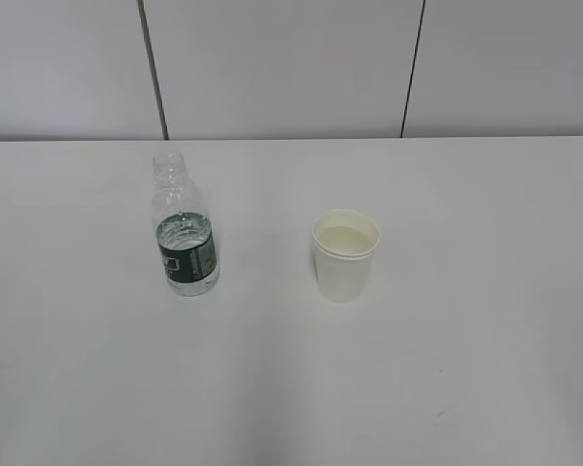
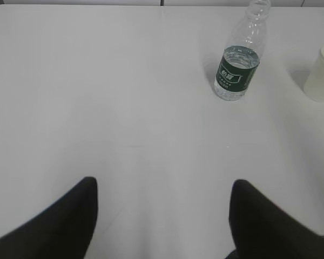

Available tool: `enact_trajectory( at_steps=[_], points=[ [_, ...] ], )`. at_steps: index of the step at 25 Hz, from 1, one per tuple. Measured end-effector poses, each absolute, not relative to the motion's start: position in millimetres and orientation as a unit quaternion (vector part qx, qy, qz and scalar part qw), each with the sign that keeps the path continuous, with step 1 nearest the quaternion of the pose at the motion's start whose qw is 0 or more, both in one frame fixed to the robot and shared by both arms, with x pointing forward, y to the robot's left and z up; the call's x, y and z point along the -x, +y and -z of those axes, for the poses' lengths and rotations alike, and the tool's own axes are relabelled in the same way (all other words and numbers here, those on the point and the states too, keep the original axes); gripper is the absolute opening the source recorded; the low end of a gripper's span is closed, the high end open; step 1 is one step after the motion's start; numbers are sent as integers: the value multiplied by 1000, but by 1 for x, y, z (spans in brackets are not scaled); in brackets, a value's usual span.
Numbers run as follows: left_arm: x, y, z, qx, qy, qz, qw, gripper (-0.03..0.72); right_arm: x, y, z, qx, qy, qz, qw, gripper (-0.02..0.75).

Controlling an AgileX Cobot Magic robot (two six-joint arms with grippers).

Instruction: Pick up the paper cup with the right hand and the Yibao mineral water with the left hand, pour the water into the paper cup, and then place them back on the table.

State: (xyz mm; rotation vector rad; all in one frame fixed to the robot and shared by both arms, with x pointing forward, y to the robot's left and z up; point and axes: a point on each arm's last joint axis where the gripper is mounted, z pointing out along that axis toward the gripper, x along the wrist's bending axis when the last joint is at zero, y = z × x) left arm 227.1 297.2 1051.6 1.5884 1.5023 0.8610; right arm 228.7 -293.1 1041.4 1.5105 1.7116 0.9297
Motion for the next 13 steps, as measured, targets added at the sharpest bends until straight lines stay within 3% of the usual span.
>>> enact_trajectory(
  at_steps=[13],
  points=[
    [-227, 297, -1052, -624, 590, -337, 387, 461, -229, -293, -1041, -578, 655, -356, 332, 487]
  ],
)
